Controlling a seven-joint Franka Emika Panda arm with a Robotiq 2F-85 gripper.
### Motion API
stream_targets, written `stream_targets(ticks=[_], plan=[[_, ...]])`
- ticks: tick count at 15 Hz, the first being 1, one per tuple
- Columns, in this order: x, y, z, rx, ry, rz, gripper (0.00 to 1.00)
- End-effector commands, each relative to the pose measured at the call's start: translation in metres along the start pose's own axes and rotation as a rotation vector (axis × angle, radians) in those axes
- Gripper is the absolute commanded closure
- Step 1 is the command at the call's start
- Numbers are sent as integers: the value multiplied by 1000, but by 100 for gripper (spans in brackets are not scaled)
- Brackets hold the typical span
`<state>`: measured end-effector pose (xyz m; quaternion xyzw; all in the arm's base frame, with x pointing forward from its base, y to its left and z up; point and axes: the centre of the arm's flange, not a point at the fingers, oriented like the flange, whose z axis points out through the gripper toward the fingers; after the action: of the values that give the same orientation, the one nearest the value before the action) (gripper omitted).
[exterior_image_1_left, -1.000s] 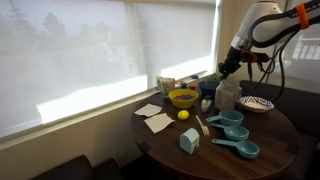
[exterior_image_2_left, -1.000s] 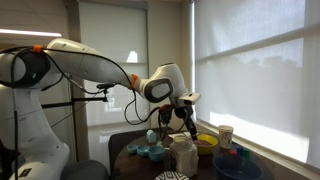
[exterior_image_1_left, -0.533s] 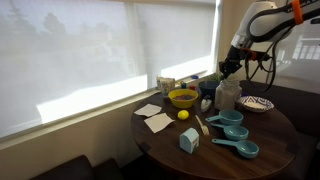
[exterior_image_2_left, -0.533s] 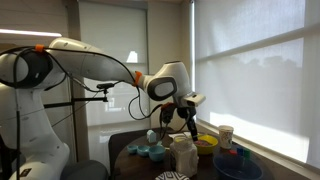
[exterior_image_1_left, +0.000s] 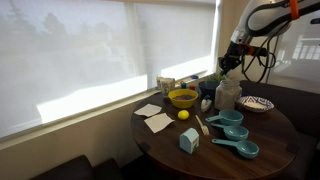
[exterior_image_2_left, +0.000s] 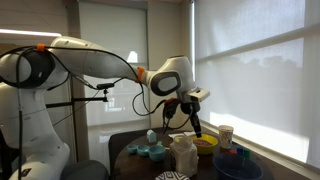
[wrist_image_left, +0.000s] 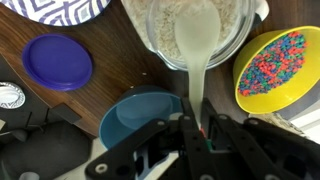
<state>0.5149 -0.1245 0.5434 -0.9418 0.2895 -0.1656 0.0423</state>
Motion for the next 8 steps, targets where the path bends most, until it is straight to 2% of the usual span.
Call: stream_targets(ticks=[1,4,8], plan=[[5,-13,-18,13,-10,22,97],[0,-18,-32,22,-6,11,97],[-26,-36,-44,32,3,-40,97]])
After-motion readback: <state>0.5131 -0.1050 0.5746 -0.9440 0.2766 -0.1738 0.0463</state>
